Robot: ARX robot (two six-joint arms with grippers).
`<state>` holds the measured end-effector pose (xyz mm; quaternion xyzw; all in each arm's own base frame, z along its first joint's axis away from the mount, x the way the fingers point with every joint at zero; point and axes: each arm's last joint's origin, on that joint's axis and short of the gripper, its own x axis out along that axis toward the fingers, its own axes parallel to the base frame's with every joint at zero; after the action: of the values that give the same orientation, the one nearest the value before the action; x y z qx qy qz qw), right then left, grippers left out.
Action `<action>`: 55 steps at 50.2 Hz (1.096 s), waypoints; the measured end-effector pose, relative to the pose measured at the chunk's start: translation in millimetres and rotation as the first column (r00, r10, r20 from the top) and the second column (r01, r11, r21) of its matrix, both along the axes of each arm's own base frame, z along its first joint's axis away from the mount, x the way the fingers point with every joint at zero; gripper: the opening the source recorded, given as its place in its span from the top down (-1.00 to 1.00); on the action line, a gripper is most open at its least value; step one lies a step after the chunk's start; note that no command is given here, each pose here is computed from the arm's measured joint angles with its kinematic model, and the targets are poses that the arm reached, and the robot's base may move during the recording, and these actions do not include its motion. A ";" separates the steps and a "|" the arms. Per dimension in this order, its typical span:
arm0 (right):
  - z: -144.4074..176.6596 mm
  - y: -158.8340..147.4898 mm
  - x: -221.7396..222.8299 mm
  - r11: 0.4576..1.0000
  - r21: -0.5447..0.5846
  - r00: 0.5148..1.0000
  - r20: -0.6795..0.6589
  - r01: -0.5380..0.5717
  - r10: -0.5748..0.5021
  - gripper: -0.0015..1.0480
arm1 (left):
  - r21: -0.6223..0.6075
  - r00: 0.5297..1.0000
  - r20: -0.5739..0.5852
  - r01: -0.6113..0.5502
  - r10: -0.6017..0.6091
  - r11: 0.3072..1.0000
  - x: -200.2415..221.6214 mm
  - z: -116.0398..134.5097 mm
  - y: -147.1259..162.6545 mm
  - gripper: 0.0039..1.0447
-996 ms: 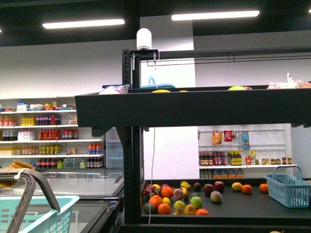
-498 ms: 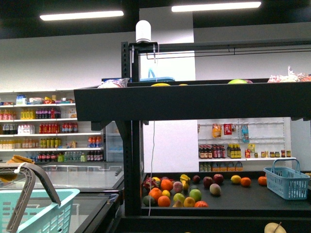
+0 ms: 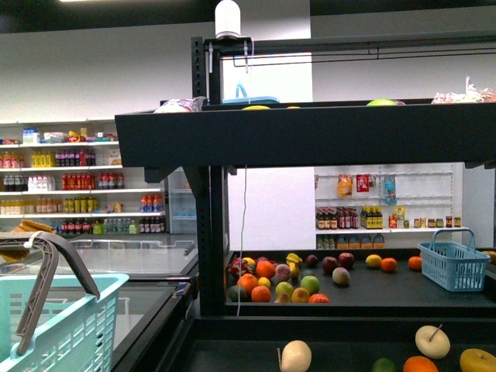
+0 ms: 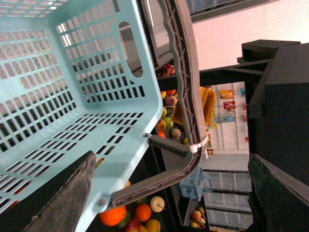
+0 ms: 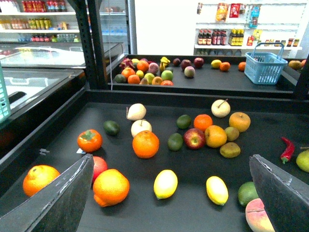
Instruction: Pick lemon from shelf
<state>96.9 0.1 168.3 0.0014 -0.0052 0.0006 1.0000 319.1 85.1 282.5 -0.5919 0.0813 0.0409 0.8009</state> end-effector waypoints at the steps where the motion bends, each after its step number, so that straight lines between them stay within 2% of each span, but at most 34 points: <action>1: 0.0 0.0 0.0 1.000 0.000 1.000 0.000 0.000 0.000 -0.85 | 0.002 1.000 0.006 0.002 -0.002 1.000 2.7 -0.1 0.3 -0.86; 9: 0.0 0.0 0.0 1.000 0.000 1.000 0.000 0.000 0.000 -0.85 | 0.004 0.998 0.058 0.029 -0.029 1.000 27.6 1.6 0.7 -0.86; 22: 0.0 0.0 0.0 1.000 0.000 1.000 0.000 0.000 0.000 -0.85 | -0.018 0.999 0.047 0.028 -0.027 0.999 70.9 -8.2 -0.3 -0.86; 30: 0.0 0.0 0.0 1.000 0.000 1.000 0.000 0.000 0.000 -0.85 | -0.011 0.998 0.059 0.017 -0.016 1.000 94.4 -5.8 2.7 -0.86; 42: 0.0 0.0 0.0 1.000 0.000 1.000 0.000 0.000 0.000 -0.85 | 0.007 0.999 0.046 0.007 -0.008 1.000 112.8 -5.5 2.5 -0.85; 47: 0.0 0.0 0.0 1.000 0.000 1.000 0.000 0.000 0.000 -0.85 | 0.021 0.999 0.042 0.005 -0.006 1.000 118.7 -6.2 1.4 -0.62; 55: 0.0 0.0 0.0 1.000 0.000 1.000 0.000 0.000 0.000 -0.85 | 0.036 0.999 0.034 0.005 -0.006 0.999 126.4 -9.0 0.0 -0.11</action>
<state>96.9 0.1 168.3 0.0014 -0.0052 0.0006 1.0000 445.5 85.1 273.4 -0.5776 0.0688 0.0301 0.8128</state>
